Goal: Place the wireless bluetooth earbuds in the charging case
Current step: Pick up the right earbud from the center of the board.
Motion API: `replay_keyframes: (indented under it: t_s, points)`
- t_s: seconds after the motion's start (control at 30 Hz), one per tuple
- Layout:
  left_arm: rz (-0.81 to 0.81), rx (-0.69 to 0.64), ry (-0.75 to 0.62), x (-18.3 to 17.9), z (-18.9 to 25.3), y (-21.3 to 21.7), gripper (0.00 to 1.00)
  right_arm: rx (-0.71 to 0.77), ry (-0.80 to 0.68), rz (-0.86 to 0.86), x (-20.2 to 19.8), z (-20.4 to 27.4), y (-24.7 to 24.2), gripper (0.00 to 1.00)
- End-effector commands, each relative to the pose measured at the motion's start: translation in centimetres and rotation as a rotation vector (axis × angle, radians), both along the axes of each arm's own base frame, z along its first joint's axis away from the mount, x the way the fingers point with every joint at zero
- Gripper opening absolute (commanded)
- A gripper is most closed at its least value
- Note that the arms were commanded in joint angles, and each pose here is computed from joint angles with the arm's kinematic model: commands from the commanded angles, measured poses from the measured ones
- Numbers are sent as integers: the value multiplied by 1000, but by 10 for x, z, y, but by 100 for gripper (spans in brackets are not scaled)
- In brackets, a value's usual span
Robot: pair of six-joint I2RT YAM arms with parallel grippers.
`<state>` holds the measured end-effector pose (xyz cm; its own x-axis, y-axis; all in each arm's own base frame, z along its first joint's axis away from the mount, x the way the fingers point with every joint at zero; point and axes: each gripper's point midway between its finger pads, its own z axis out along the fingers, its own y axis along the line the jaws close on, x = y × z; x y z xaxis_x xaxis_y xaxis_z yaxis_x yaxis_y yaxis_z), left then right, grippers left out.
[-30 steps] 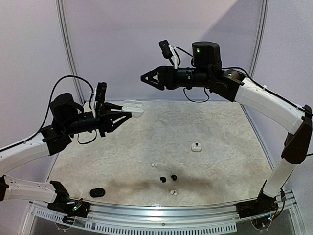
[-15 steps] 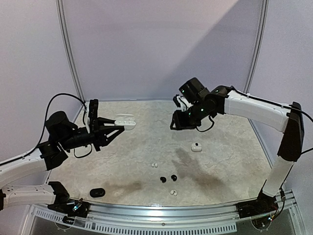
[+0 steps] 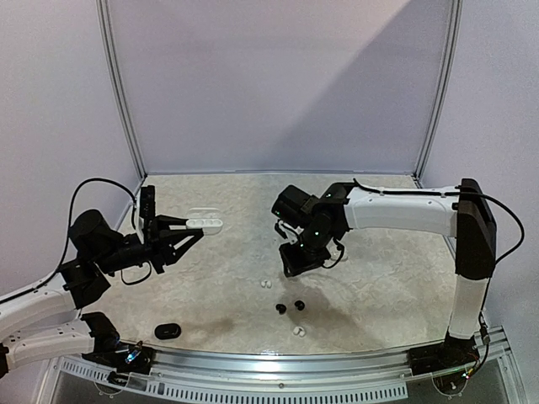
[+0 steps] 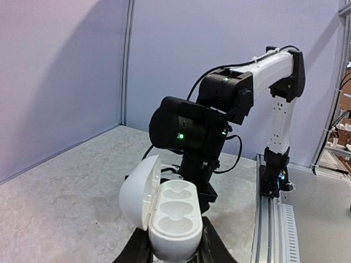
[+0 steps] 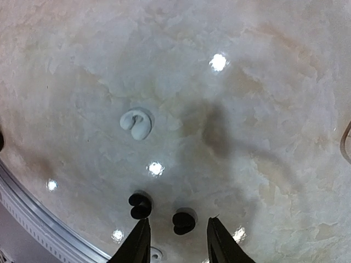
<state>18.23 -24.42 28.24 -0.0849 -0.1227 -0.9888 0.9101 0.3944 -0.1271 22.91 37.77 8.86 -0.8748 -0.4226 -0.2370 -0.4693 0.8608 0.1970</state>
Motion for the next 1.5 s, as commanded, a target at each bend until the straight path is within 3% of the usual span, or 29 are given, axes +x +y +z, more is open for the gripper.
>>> replay_keyframes:
  t_s: [0.0,0.2,0.3,0.73,1.03,1.47]
  points:
    - [18,-16,-12,2,-1,4,0,-64,41,136,-46,-2,-8,31]
    - [-14,-9,-24,-4,-4,3,0,-58,60,205,-72,-13,-35,35]
    - [-103,2,-67,-20,-6,-3,0,-36,26,247,-73,-17,-40,35]
    - [-391,43,-287,-76,-13,-10,0,243,-185,423,-83,6,-36,39]
    - [-480,83,-414,-90,-14,-13,0,233,-180,477,-82,-12,-26,37]
    - [-480,87,-399,-89,-15,-15,0,177,-68,516,-97,-44,-32,28]
